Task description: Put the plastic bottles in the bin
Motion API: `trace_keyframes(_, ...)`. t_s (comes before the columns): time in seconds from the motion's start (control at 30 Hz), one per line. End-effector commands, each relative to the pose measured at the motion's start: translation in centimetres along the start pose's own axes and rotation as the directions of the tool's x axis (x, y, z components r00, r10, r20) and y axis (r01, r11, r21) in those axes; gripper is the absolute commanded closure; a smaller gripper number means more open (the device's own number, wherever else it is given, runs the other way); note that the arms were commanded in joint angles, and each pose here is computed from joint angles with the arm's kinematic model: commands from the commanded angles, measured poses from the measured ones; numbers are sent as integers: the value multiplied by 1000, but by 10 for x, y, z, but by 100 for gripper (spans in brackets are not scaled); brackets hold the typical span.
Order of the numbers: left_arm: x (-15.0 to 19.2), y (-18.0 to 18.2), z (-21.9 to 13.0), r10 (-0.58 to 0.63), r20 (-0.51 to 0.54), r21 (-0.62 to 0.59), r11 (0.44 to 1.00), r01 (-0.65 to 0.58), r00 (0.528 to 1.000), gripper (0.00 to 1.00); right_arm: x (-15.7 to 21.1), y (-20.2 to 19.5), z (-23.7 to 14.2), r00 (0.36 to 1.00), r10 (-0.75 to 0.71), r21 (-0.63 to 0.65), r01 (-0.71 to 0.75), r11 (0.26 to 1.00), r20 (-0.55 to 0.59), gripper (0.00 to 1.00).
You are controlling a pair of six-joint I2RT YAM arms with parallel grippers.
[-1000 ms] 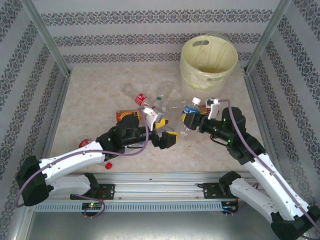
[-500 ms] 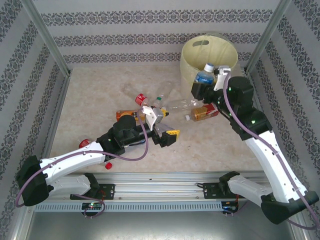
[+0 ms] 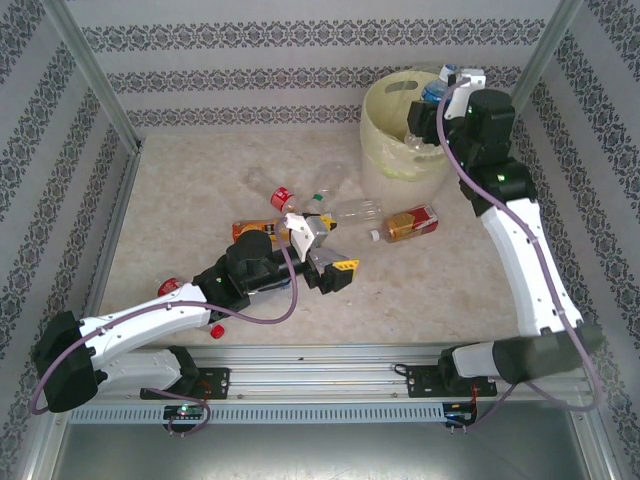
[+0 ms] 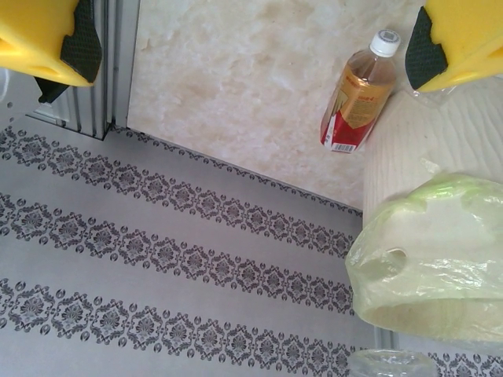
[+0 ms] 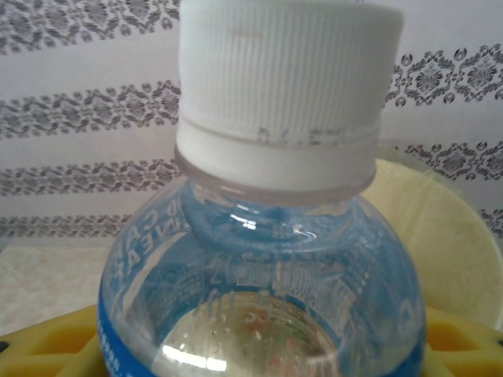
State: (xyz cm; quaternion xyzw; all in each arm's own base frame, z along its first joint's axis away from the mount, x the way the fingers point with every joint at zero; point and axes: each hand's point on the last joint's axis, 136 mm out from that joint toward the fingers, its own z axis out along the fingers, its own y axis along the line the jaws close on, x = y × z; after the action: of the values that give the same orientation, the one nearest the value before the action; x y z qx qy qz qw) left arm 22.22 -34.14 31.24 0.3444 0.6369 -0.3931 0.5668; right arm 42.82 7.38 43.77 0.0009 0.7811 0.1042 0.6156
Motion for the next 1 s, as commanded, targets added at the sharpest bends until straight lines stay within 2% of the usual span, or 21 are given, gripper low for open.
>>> trace_keyframes(0.0,-16,0,-7,65,50,-25,998,-63,997,0,-17,-8,18,999,-37,31,35,999,38,36)
trace_keyframes(0.17,-18,9,-11,99,56,-82,992,-94,994,0,-6,-18,60,998,-54,61,56,997,-41,36)
trace_keyframes(0.47,-18,21,-16,143,45,-161,978,-135,989,0,42,-22,117,969,-38,49,51,997,-246,34)
trace_keyframes(0.77,-18,24,-18,142,43,-181,975,-132,989,0,101,-24,141,905,-1,9,5,1000,-425,31)
trace_keyframes(0.97,-12,25,-14,141,18,-178,975,-135,990,0,112,-17,140,880,63,-43,-94,995,-471,21)
